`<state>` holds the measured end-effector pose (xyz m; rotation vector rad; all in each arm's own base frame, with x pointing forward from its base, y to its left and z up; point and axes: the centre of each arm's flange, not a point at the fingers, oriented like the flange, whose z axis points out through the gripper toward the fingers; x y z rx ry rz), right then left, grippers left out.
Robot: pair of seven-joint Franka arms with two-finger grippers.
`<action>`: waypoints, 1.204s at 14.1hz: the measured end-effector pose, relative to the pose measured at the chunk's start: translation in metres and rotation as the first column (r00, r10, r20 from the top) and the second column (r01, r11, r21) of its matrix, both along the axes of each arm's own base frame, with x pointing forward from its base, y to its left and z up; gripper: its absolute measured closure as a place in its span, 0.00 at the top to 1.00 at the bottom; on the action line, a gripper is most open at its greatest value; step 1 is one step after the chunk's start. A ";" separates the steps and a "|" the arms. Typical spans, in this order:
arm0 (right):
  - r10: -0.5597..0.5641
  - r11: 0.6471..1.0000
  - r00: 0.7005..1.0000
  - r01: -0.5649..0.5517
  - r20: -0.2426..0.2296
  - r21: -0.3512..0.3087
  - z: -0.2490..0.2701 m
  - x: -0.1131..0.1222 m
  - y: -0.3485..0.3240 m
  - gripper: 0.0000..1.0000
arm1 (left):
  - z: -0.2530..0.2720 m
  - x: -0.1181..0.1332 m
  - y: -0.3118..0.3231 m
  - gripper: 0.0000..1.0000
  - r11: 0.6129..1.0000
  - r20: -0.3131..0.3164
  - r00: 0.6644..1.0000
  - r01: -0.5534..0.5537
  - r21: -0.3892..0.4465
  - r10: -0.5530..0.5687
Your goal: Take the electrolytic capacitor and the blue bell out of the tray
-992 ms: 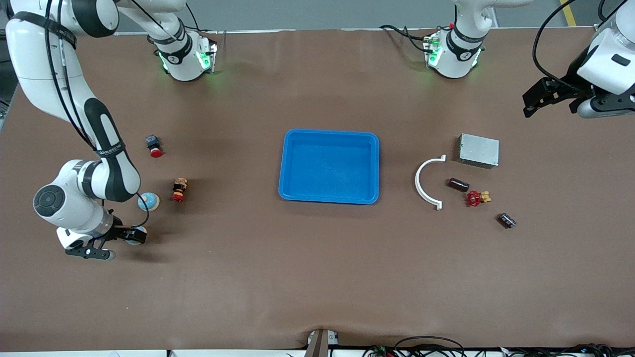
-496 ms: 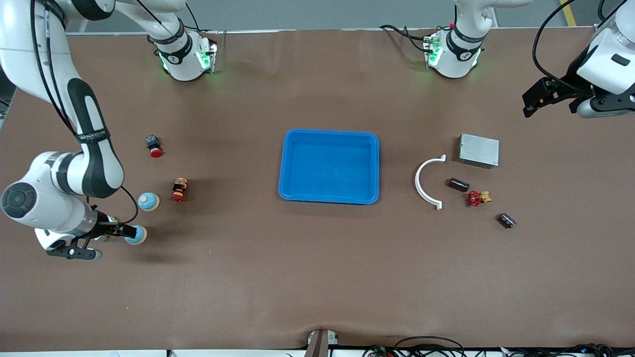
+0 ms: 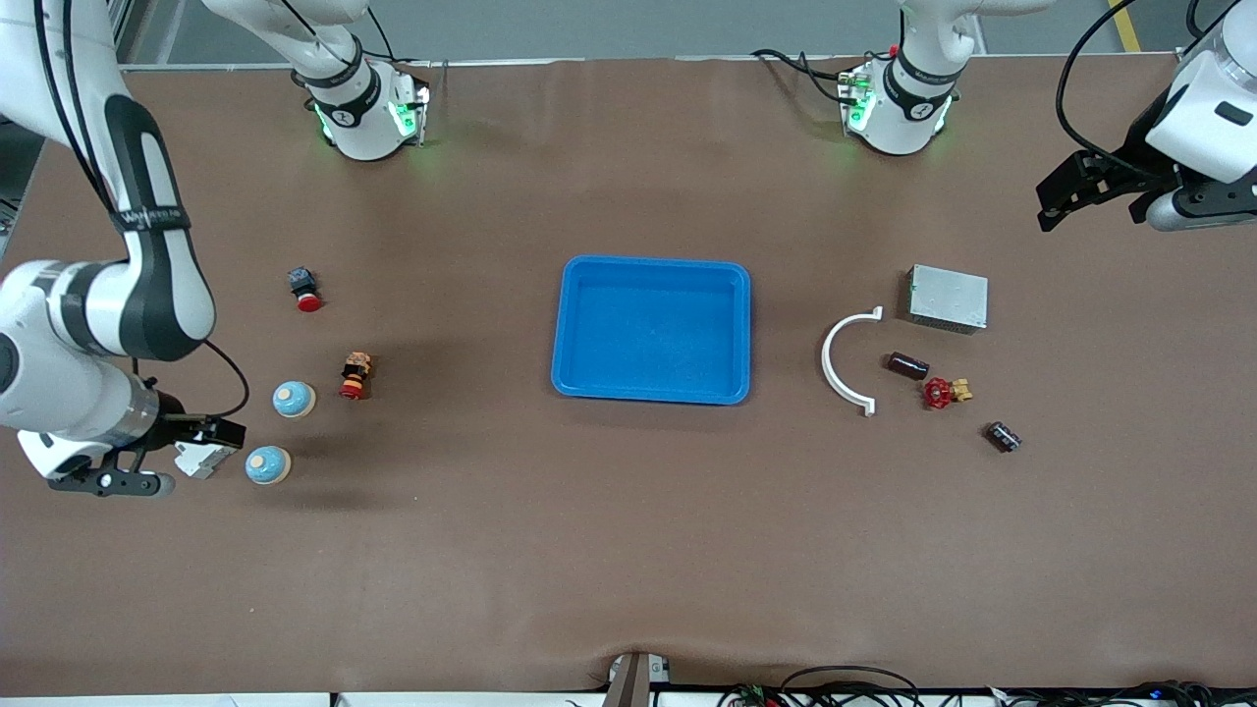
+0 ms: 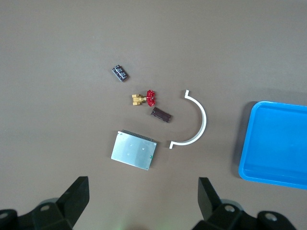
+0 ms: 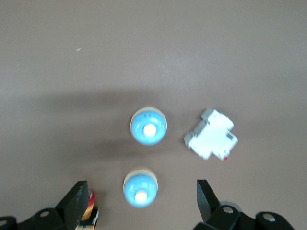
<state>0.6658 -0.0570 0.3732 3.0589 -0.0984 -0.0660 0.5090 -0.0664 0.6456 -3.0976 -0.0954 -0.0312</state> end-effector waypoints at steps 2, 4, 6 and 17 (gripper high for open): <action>-0.004 1.000 0.999 0.004 -0.032 0.000 0.041 -0.012 0.003 1.00 | 0.001 0.000 -0.001 1.00 1.000 0.002 1.000 0.001 0.000 -0.001; -0.004 1.000 0.999 0.004 -0.050 0.004 0.079 -0.024 0.009 1.00 | 0.002 0.000 -0.002 1.00 1.000 0.003 1.000 0.004 0.000 -0.004; -0.002 1.000 0.999 0.003 -0.047 0.027 0.112 -0.036 0.019 1.00 | 0.001 0.000 -0.003 1.00 1.000 0.002 1.000 0.005 0.000 -0.005; 0.003 0.997 1.000 -0.003 -0.002 0.081 0.236 -0.105 0.037 1.00 | -0.002 -0.001 -0.001 1.00 1.000 -0.014 1.000 -0.002 0.002 0.002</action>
